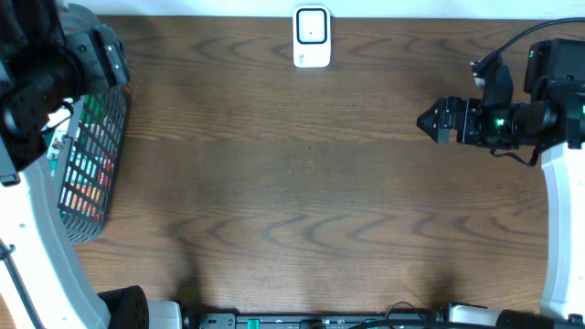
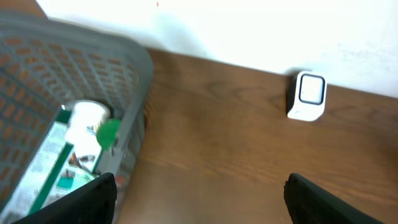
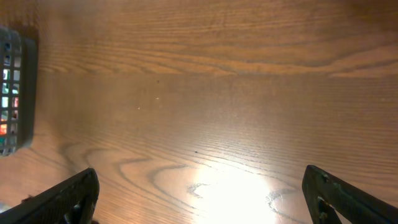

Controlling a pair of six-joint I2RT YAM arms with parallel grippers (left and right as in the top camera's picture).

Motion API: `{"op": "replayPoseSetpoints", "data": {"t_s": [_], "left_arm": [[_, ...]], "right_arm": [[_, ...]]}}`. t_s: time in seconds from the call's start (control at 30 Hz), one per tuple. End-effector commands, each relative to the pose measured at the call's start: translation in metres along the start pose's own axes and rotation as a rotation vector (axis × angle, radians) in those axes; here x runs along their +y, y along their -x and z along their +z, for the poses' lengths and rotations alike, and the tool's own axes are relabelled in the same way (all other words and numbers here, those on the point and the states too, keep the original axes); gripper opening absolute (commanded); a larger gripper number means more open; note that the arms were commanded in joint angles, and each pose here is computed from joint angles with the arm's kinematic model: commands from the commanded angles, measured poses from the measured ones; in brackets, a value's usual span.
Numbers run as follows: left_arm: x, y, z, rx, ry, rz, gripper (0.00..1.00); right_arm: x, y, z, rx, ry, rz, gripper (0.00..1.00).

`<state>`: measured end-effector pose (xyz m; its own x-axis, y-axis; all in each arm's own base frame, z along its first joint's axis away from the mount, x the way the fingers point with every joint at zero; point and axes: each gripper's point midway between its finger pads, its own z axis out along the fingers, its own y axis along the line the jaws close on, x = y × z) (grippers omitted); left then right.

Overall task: Scan the item barcode
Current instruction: 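Raise the left gripper over the basket and the right gripper forward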

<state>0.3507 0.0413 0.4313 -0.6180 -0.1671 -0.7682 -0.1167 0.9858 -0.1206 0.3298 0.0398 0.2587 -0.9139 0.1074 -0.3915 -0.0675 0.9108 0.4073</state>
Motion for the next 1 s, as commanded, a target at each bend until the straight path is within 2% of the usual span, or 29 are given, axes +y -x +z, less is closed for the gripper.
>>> {"op": "replayPoseSetpoints", "data": {"t_s": [0.0,0.1,0.2,0.33,0.43,0.6,0.8,0.97], "left_arm": [[0.004,0.008,-0.005,-0.032,0.020,0.099,0.78],[0.025,0.009,-0.006,-0.036,0.129,0.055,0.77],[0.070,0.010,-0.016,-0.063,0.347,-0.109,0.73],[0.125,0.006,-0.036,-0.115,0.595,-0.305,0.75],[0.147,0.003,-0.040,-0.119,0.650,-0.355,0.81],[0.176,-0.005,-0.031,-0.087,0.703,-0.427,0.82],[0.207,-0.023,0.003,0.026,0.752,-0.470,0.82],[0.235,-0.059,0.037,0.152,0.816,-0.635,0.82]], "right_arm": [[0.018,0.000,0.008,0.027,0.048,-0.026,0.99],[0.019,-0.002,0.013,0.048,0.052,-0.028,0.99],[0.019,-0.002,0.015,0.051,0.053,-0.027,0.99],[0.017,0.000,0.015,0.045,0.039,-0.030,0.99],[0.011,0.000,0.015,0.043,0.007,-0.032,0.99],[0.007,0.000,0.015,0.043,-0.018,-0.032,0.99],[0.007,0.000,0.015,0.043,-0.018,-0.032,0.99],[0.007,0.000,0.015,0.043,-0.019,-0.032,0.99]]}}
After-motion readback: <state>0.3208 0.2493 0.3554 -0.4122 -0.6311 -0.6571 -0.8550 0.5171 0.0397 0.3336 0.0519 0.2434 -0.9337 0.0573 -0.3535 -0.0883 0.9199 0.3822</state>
